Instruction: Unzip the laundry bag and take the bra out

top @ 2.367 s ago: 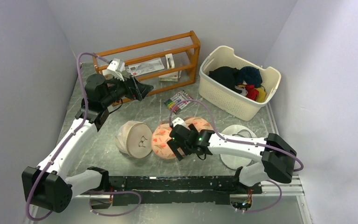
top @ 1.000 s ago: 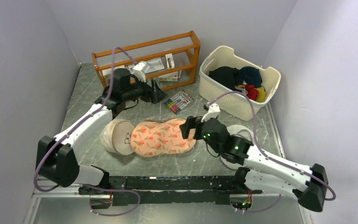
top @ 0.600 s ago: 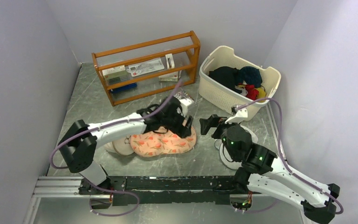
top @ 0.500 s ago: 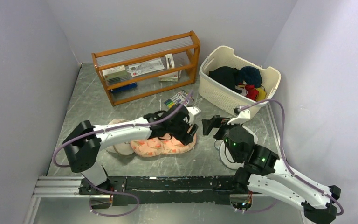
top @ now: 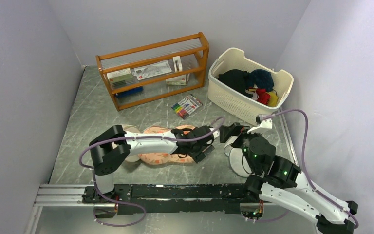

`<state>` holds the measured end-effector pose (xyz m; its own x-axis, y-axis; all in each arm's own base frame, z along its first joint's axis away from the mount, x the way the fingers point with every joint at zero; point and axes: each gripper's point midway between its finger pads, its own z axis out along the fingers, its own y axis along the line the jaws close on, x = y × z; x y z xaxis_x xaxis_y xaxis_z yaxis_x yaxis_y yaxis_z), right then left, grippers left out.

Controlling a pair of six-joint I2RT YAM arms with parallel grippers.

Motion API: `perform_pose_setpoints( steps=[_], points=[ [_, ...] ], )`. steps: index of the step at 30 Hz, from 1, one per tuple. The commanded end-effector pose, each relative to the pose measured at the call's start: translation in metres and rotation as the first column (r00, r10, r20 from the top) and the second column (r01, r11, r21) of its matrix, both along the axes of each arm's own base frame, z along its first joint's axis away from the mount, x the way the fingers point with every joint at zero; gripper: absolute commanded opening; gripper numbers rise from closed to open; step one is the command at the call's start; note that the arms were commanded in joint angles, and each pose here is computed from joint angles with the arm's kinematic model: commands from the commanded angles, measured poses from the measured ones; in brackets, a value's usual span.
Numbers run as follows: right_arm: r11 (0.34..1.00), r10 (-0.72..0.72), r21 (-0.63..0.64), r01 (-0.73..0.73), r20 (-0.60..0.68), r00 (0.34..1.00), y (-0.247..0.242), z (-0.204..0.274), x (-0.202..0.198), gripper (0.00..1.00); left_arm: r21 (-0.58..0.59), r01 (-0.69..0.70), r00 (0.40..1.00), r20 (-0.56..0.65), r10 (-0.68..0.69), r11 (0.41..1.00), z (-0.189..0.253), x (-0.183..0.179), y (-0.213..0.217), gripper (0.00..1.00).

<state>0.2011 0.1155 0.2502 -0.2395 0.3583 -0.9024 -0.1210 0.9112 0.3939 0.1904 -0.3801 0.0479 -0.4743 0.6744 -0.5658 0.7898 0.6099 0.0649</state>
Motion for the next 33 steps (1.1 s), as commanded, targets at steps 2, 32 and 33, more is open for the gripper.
perform_pose_setpoints(
  steps=[2,32,33],
  points=[
    [0.999,-0.035,0.028,0.035,0.01,0.999,-0.013,0.006,-0.003,1.0,0.051,-0.005,0.996,0.087,0.001,0.999,0.006,0.002,-0.005,0.82],
    [0.995,-0.079,0.067,0.077,0.039,0.996,-0.045,0.023,-0.017,1.0,0.114,0.046,0.985,0.163,-0.064,0.992,-0.006,-0.022,-0.013,0.6],
    [0.995,-0.076,0.066,0.073,0.037,0.996,-0.044,0.023,-0.017,1.0,0.124,0.037,0.983,0.172,-0.058,0.992,-0.007,-0.021,-0.012,0.56]
  ],
)
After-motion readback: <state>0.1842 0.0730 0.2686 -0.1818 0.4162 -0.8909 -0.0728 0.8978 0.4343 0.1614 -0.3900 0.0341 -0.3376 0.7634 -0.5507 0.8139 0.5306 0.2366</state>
